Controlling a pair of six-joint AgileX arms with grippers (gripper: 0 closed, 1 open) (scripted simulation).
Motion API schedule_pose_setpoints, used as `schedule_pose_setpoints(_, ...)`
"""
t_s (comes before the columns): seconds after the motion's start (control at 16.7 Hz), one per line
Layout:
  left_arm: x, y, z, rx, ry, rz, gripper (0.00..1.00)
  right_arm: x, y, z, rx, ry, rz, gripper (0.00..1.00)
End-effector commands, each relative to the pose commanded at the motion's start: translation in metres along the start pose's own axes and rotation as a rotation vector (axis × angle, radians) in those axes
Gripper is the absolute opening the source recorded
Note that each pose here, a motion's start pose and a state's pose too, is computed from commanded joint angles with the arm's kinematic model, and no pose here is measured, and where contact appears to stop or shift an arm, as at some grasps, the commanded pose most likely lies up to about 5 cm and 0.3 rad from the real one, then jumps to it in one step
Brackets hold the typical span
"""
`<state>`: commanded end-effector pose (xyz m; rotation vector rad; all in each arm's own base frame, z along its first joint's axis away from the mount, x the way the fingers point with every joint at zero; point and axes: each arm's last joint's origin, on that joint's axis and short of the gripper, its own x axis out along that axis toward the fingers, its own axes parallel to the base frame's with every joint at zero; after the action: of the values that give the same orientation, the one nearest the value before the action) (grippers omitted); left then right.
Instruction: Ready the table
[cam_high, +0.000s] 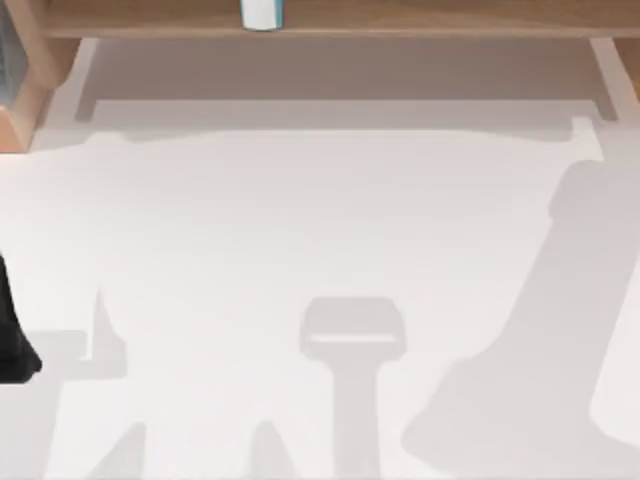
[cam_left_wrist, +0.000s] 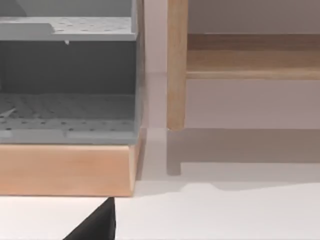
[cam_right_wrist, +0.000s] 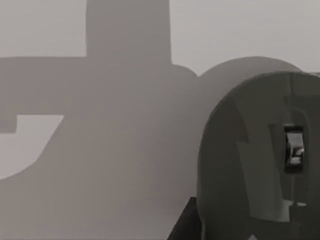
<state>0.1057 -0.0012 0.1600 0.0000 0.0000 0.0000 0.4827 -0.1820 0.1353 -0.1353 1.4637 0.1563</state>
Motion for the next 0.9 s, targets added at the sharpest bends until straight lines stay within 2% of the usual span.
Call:
schedule_pose_setpoints(0.54, 0.0, 0.0, 0.0, 0.0, 0.0, 0.0, 1.0, -0.001, -0.001, 0.0, 0.003, -0.001, 0.0, 0.0)
schedule_pose_setpoints(0.9, 0.0, 0.0, 0.0, 0.0, 0.0, 0.0, 1.0, -0.055, 0.007, -0.007, -0.012, -0.073, -0.072, 0.0)
